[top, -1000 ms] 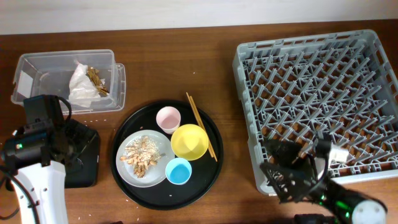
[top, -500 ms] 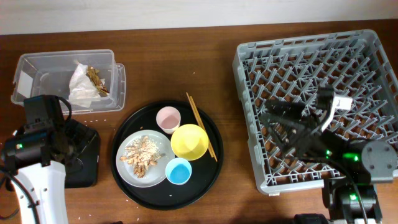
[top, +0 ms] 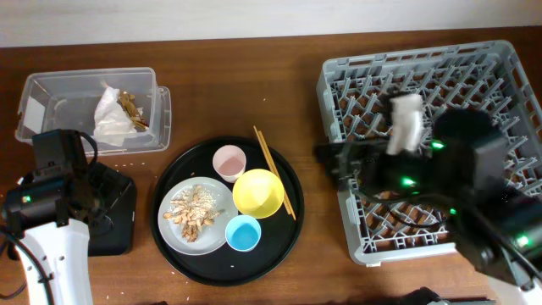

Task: Sort waste into correct bins and load items into the dishwasher rack
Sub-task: 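Lower the right gripper onto the blue cup and grasp it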

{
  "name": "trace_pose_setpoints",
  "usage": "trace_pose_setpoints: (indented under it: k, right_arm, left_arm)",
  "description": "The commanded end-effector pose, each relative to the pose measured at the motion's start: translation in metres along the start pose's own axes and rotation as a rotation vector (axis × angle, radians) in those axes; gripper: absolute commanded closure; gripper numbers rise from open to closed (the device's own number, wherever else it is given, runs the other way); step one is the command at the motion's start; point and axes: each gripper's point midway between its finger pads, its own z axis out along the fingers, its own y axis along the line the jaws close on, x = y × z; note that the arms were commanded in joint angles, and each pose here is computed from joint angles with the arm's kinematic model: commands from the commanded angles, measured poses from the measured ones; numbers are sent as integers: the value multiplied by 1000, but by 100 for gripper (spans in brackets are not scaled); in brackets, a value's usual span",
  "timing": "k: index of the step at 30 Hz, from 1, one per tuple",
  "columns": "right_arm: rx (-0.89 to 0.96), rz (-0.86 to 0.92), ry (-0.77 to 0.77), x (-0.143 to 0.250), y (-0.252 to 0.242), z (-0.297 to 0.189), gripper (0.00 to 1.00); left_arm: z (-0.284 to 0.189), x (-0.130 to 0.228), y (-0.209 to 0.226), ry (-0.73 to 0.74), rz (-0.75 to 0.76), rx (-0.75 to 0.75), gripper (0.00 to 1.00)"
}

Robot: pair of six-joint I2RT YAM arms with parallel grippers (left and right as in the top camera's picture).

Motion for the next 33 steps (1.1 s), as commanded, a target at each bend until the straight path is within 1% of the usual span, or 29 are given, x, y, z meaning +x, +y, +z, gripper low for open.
trace_pose_setpoints:
  k: [1, 4, 7, 10, 11, 14, 18, 23, 24, 28, 31, 33]
  right_arm:
    - [173, -163, 110, 10, 9, 34, 1]
    - [266, -212, 252, 44, 19, 64, 1]
    - [269, -286, 406, 90, 36, 88, 1]
    - [270, -320, 512, 128, 50, 98, 1]
    - [228, -337, 574, 153, 67, 103, 1]
    - [191, -387, 633, 181, 84, 112, 1]
    - [187, -436, 699, 218, 94, 144, 1]
    - [277, -458, 791, 254, 73, 184, 1]
    - [287, -460, 800, 259, 70, 191, 8]
    - [324, -476, 801, 266, 61, 205, 16]
    - [362, -498, 770, 263, 53, 210, 28]
    - [382, -509, 754, 262, 47, 212, 30]
  left_arm:
    - [-2, 0, 2, -5, -16, 6, 1]
    - [-2, 0, 2, -5, -16, 6, 1]
    - [-2, 0, 2, -5, -16, 6, 1]
    - [-2, 0, 2, -5, -16, 6, 1]
    - [-2, 0, 2, -5, -16, 6, 1]
    - [-2, 0, 2, -5, -16, 6, 1]
    - [-2, 0, 2, -5, -16, 6, 1]
    - [-2, 0, 2, -5, -16, 6, 1]
    - [-2, 0, 2, -5, -16, 6, 1]
    - [-2, 0, 2, -5, -16, 6, 1]
    - [-2, 0, 2, -5, -16, 6, 1]
    - [-2, 0, 2, -5, -16, 6, 1]
